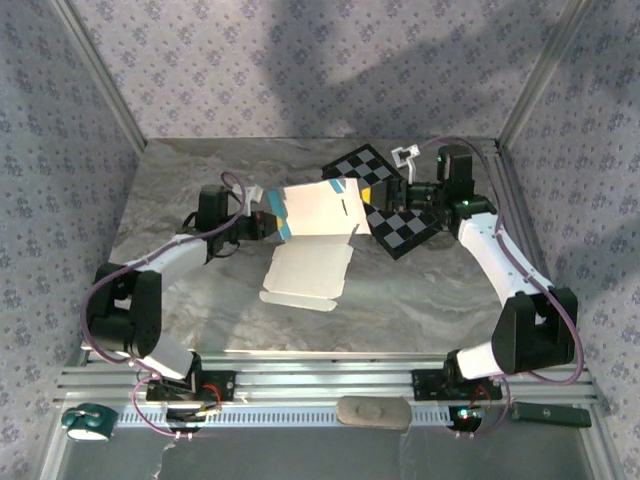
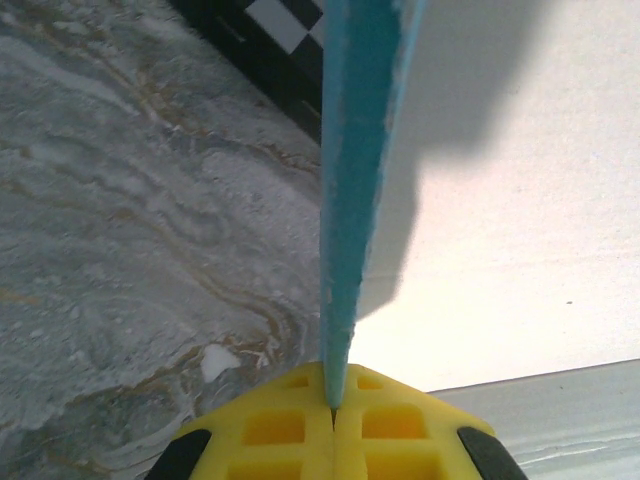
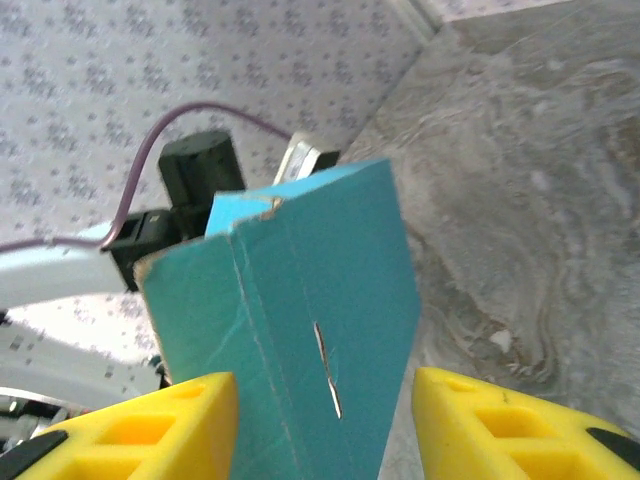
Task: Fold the paper box
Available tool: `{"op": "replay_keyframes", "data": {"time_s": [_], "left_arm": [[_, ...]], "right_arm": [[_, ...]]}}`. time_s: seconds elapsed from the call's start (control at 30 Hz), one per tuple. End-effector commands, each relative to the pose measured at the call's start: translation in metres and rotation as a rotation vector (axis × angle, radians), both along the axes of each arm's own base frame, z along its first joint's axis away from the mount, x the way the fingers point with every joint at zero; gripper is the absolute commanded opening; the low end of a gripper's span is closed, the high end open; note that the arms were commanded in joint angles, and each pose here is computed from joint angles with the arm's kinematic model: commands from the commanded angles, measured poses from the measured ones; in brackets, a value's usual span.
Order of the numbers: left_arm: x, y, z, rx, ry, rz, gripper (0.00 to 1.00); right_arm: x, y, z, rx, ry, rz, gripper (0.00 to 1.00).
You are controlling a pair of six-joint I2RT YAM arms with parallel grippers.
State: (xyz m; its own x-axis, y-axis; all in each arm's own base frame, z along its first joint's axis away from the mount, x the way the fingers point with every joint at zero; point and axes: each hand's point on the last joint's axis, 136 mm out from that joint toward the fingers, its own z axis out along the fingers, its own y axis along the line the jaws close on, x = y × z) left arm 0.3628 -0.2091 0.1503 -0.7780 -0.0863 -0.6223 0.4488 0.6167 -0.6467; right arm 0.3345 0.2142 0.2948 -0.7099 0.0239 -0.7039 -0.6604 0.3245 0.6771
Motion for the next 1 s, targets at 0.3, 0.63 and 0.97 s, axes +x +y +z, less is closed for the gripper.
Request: {"op": "replay_keyframes", "data": {"time_s": [0.3,0.63,0.97], "left_arm": [[0.008,-0.007,0.008,-0.014,0.02,-0.045,0.0],[0.009,-0.002,0.014,0.052,0.031,0.011,0.0],[0.007,-0.006,0.015,0.118,0.041,0.024,0.0]], "right_arm": [[-0.028,-0.005,0.026,-0.016,-0.093,0.006,0.52],[-0.012,-0.039,-0.009,-0.345,-0.23,-0.4,0.56],[0.005,-0.014,-0.012,-0.551,-0.286,-0.416,0.45]]}}
